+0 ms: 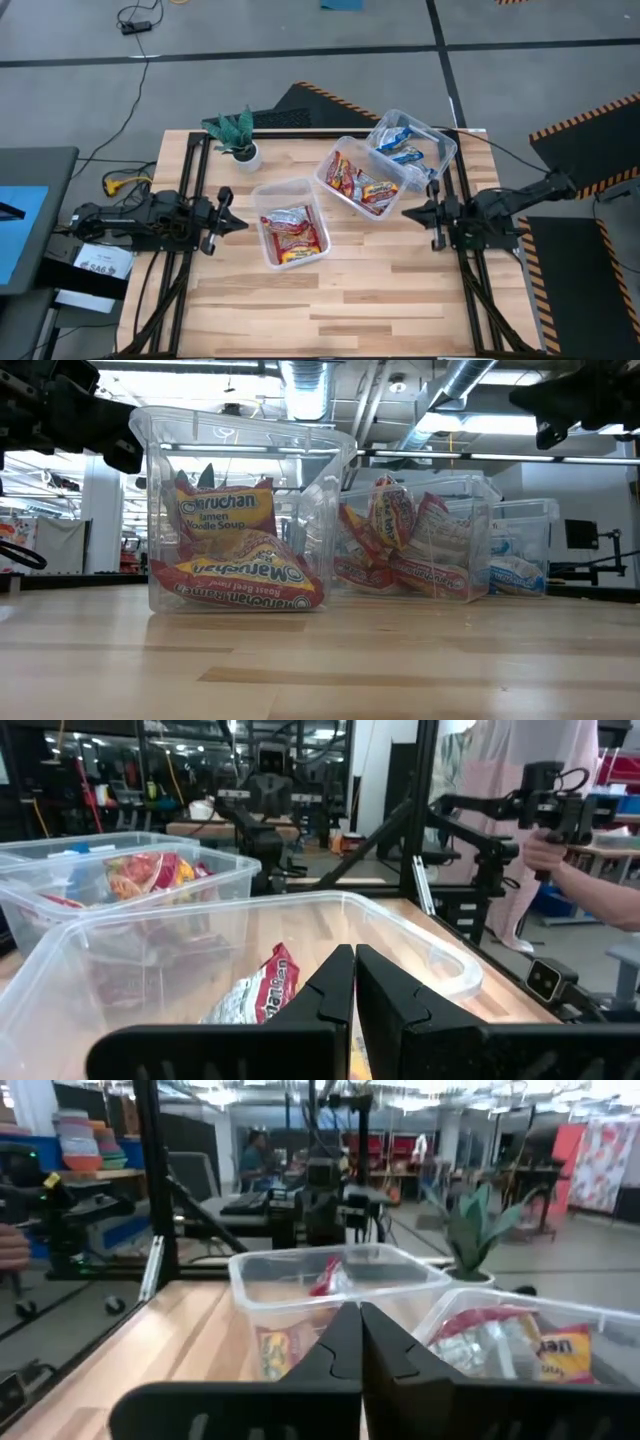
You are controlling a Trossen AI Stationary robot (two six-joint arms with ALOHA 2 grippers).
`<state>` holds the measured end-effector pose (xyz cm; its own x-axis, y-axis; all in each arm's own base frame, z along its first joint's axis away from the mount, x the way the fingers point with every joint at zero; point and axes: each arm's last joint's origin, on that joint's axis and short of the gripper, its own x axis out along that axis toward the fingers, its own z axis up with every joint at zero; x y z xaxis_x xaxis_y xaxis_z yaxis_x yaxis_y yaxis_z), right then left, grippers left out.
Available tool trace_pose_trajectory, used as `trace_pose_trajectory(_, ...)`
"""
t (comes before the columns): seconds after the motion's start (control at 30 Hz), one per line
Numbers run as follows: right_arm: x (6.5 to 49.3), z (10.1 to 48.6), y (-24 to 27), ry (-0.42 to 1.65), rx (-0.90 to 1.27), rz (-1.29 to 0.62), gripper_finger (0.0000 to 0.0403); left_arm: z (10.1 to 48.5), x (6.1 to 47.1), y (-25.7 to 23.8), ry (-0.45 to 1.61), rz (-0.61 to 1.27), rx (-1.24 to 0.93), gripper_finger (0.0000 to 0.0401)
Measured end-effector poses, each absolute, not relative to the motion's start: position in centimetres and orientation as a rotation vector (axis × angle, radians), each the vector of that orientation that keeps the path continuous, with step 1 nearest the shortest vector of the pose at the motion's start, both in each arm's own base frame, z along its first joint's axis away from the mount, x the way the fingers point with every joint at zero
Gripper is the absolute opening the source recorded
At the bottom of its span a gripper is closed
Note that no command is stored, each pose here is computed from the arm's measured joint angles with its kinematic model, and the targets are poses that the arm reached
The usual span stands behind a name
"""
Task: Sort Maruchan noodles
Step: Return to Home Position
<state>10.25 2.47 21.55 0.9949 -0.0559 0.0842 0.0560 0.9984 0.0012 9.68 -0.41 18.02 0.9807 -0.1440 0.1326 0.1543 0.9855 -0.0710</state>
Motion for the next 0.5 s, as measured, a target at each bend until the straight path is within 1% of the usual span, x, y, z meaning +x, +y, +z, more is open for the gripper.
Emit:
trace_pose_trajectory(0.2,10.3,21.1,1.5,-0.059,-0.042,-0.045,0.0009,18.2,9.7,-0.4,-0.145,-0.15,-0.079,0.0)
trace_pose_trajectory(0.37,10.2,20.7,0.8,-0.034,-0.024,-0.05,0.0009,18.1,9.7,-0.4,-0.137,-0.149,-0.079,0.0)
trace_pose_trajectory(0.5,10.5,18.7,0.5,-0.061,-0.02,-0.049,0.001,18.0,9.7,-0.4,-0.125,-0.145,-0.038,0.0)
